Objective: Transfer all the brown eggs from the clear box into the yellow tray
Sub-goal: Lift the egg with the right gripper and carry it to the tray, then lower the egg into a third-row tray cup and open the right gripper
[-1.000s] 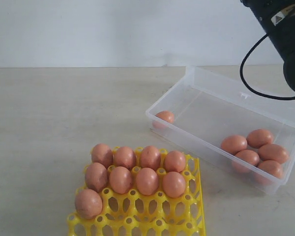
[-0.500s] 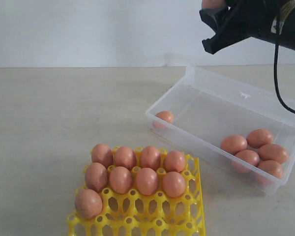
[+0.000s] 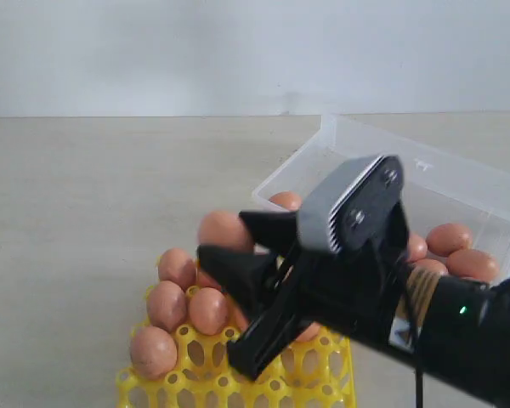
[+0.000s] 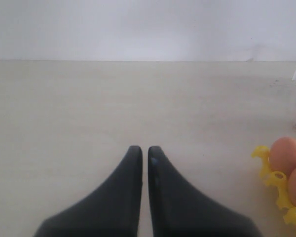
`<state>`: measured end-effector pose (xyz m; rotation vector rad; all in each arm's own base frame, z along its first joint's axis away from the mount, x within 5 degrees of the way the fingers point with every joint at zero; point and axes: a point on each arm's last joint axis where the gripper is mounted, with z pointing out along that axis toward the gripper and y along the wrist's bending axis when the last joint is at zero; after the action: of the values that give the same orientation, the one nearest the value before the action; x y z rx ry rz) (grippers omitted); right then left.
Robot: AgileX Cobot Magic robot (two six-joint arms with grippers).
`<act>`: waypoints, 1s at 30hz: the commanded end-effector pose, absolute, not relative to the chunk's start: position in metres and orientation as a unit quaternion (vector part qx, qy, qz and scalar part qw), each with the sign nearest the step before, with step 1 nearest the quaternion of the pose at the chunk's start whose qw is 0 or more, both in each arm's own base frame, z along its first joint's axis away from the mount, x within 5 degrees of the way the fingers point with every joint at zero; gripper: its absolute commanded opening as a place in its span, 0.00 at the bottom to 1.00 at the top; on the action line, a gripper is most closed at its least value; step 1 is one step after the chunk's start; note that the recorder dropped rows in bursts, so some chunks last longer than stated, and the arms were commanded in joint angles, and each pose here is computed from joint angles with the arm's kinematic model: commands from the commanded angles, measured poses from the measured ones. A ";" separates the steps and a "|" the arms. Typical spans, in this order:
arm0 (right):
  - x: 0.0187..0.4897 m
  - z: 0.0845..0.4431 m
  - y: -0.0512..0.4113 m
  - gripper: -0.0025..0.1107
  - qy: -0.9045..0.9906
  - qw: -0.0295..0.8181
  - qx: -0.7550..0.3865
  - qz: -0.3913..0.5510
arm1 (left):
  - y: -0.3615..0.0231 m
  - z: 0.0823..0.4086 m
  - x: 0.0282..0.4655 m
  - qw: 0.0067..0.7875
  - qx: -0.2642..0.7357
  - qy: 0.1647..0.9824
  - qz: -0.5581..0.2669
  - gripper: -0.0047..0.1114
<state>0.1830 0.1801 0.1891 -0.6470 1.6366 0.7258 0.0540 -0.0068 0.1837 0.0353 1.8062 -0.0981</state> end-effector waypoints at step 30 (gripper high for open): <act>0.155 0.102 0.222 0.02 0.764 0.504 -0.273 0.298 | -0.007 0.186 0.054 0.624 0.012 0.780 -0.049 0.08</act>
<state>0.1556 0.2215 0.1015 -0.6494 1.8539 0.7205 0.0540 -0.0068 0.1837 0.0353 1.8062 -0.0981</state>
